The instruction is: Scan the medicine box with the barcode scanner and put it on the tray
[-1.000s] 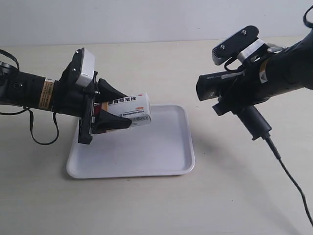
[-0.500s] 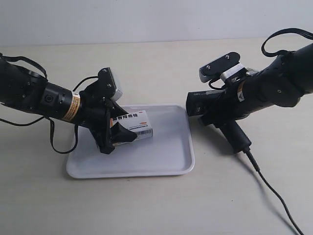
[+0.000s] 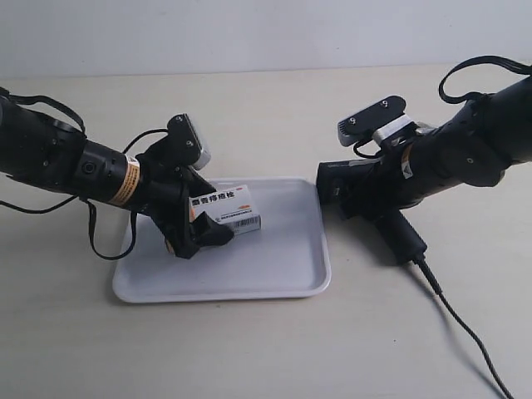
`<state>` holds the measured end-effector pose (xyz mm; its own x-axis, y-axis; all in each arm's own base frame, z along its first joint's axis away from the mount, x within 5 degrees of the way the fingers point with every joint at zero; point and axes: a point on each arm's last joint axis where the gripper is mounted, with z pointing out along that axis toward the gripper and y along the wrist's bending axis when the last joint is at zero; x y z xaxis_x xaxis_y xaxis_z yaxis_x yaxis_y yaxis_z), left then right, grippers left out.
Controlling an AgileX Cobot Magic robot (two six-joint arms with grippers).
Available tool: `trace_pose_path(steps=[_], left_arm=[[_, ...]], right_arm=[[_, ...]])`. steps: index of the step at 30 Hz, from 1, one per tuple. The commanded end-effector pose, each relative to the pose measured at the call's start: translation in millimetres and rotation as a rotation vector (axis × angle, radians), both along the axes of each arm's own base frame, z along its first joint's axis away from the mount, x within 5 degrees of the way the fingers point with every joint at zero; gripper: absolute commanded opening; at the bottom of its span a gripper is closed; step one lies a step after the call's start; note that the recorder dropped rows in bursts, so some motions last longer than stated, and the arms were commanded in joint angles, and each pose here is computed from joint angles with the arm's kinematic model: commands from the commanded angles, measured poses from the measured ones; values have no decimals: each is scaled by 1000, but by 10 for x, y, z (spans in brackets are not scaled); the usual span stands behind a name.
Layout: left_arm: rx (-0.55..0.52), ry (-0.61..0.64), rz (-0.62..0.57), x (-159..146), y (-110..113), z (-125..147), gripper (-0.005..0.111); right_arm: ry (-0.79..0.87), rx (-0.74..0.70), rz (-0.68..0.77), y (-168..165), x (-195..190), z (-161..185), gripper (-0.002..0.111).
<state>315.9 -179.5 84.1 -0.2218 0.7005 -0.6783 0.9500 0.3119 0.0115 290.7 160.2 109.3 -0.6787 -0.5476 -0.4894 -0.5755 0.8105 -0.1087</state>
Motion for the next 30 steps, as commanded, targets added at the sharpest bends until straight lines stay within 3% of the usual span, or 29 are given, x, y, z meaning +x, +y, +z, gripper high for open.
trace_pose_path(steps=[1,8,13,16,20,25,30], left_arm=[[44,-14,-8,1,21,-30,82],[57,-21,30,27,46,7,83],[26,-40,49,34,35,173,82],[28,-55,35,18,41,291,77],[3,-48,46,-12,39,468,61],[-22,-115,57,-50,75,741,46],[-68,-161,117,-119,202,1058,31]], right_arm=[[-26,7,-9,-62,86,28,17],[-23,16,-63,-179,145,29,48],[-16,66,-113,-144,139,40,79],[-27,85,-126,-142,141,98,91],[-72,98,-133,-167,117,349,96],[-168,123,-155,-266,-13,912,96],[-309,195,-178,-414,-267,1555,88]])
